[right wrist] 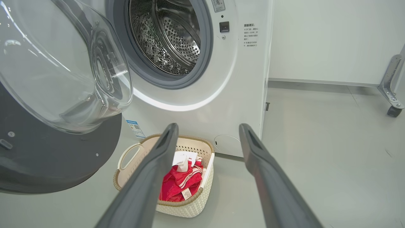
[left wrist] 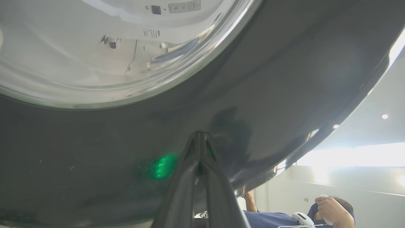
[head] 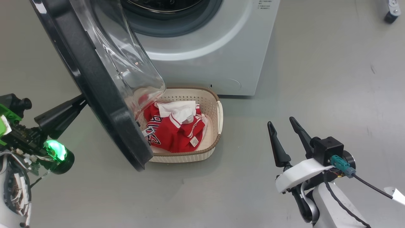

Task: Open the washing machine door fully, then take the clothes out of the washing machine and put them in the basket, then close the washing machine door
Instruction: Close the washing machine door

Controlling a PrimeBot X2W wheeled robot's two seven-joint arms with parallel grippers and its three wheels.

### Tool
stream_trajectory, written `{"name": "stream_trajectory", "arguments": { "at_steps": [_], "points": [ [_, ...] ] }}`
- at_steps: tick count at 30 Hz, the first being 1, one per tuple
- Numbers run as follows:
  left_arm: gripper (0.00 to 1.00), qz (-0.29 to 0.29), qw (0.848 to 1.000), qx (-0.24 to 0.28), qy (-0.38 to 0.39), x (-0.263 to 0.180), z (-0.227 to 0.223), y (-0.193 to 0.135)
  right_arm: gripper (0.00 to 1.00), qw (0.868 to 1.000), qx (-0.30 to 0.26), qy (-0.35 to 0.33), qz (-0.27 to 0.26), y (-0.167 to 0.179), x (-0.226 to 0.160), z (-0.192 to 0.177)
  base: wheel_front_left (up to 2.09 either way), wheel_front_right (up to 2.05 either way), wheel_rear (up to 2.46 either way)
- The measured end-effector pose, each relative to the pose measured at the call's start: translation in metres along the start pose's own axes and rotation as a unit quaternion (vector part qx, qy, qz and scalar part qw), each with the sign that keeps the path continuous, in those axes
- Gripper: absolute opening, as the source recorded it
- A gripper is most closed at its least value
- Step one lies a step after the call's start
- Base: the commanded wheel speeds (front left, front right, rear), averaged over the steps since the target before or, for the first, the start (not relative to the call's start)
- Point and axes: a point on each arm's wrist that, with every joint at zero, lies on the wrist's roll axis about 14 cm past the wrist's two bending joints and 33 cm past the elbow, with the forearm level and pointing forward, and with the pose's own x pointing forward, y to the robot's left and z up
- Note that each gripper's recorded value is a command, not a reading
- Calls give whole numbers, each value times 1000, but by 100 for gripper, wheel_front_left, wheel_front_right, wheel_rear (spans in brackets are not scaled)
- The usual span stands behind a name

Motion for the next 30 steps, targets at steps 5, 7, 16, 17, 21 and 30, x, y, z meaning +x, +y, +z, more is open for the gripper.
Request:
{"name": "stream_trajectory", "arguments": {
  "at_steps": [5,7,16,17,21,30],
  "points": [
    [0,-7,1000,-19,13,27,-2,4,100,999,10,-7,-29,-16,-9,5,0,0,0],
    [0,-6,1000,-25,19,37,-3,6,100,999,11,-9,-37,-21,-12,6,0,0,0],
    [0,-3,999,-26,45,76,-5,8,100,997,15,-19,-78,-45,-25,12,0,0,0],
    [0,-4,999,-25,47,81,-5,8,100,996,15,-19,-85,-48,-27,12,0,0,0],
    [0,-8,998,-28,48,101,-3,8,100,994,15,-22,-106,-60,-35,13,0,0,0],
    [0,-12,999,-27,22,138,15,14,100,988,14,-28,-152,-85,-50,17,0,0,0]
  ]
}}
